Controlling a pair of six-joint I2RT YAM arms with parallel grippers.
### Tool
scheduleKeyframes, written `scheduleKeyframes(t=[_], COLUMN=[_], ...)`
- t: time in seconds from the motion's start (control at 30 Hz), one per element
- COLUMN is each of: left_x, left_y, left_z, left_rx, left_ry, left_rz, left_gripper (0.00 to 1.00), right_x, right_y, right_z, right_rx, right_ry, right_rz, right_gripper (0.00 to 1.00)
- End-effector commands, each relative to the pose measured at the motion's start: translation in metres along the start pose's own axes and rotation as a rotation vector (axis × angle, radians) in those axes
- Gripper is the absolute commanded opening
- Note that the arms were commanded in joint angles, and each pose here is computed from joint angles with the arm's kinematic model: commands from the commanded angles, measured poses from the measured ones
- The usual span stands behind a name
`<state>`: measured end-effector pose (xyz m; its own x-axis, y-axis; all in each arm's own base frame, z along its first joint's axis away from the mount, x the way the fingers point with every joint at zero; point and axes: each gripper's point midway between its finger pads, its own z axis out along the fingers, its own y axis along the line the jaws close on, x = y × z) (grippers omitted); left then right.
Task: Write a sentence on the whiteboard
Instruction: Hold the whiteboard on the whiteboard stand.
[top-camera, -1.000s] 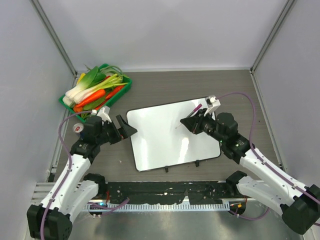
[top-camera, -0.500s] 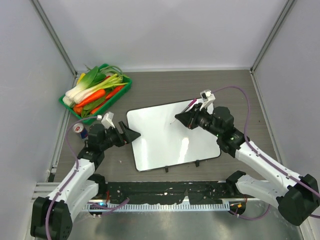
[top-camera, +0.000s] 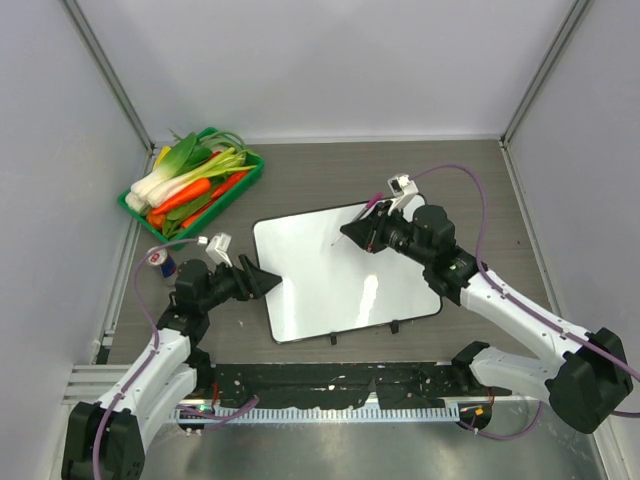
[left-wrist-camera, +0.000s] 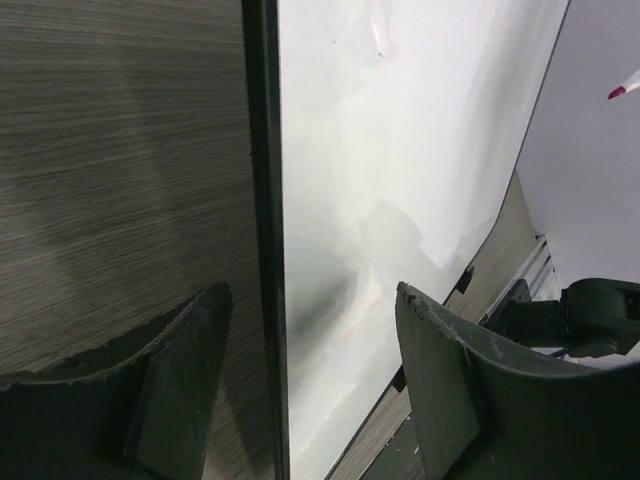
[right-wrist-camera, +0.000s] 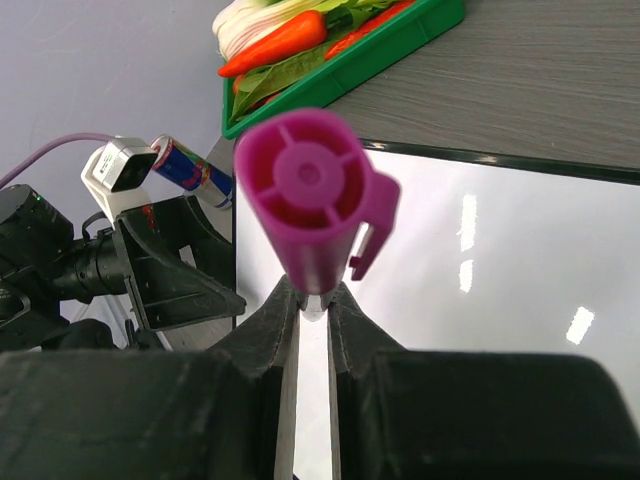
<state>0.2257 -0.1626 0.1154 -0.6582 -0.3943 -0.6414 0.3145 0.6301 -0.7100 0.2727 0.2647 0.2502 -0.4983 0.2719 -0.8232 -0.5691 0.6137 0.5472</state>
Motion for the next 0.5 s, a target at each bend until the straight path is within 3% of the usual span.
scheduleKeyframes(t=[0.0,0.17,0.4,0.47], left_x=[-0.005,0.0,0.004,0.003], left_y=[-0.016,-0.018,-0.017,-0.017], left_z=[-0.001,0.003,0.005,0.003], left_rx=[0.098,0.129,0.14,0.132], left_ry=[-0.019,0.014,0.041,0.034], left_rz=[0.08,0.068,0.057,0.061], left_gripper=[0.68,0.57,0.31,0.3], right_x=[-0.031,-0.029,-0.034,-0.036], right_y=[0.027,0.036,0.041,0.04], right_z=[0.009,0.019,0.025,0.026], right_rx=[-0.058,-0.067,-0.022,-0.004], right_ry=[-0.095,-0.094,-0.124,-0.139], right_rz=[-0.05,-0.062,-0.113,-0.131], right_gripper=[0.01,0.01,0.01,0.01])
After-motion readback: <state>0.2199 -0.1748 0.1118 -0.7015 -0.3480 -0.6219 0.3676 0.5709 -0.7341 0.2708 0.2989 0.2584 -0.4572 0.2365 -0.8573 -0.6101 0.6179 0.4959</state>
